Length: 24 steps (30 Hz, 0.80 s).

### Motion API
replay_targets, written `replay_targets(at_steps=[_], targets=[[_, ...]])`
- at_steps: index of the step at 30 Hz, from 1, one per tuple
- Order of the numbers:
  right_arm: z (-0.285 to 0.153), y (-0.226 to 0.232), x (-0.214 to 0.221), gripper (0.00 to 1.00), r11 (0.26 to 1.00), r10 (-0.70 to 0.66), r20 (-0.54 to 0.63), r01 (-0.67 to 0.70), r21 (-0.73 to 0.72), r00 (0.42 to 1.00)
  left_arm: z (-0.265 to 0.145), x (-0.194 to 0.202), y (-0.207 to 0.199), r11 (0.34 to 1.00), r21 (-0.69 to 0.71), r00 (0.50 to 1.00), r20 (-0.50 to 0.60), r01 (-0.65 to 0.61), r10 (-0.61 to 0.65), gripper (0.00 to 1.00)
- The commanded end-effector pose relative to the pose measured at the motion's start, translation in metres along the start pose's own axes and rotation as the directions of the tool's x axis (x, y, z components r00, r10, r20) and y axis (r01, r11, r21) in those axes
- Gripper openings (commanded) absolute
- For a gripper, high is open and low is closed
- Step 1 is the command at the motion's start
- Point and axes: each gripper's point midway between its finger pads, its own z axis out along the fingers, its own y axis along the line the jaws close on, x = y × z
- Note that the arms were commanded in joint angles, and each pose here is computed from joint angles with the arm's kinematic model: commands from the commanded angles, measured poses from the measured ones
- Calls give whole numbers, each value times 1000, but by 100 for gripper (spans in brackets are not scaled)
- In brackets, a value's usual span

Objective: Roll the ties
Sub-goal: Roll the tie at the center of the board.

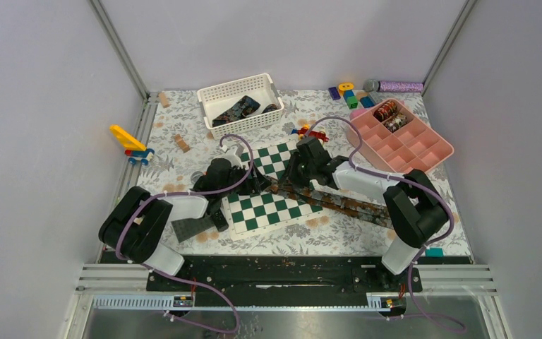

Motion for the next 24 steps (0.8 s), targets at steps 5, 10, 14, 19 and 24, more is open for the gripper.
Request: replay_targets(at_steps=[5,10,14,19,24], targets=[[11,27,-1,31,993,57,-30,-60,-100,998,-6,-26,-15,999,28,994,103,-27,24,72],[20,27,1,32,991,72,-44,-76,-106,996,-4,-23,-11,1000,20,995,95,-22,20,72],[27,23,2,32,993,70,-52,-75,-88,996,-1,-20,-8,1000,12,996,84,-20,19,72],[33,9,2,31,997,70,-38,-71,-22,997,4,-16,-4,1000,6,998,66,-20,19,72],[34,-8,5,31,997,71,-33,-69,43,997,10,-15,-2,1000,8,998,57,-18,17,72]])
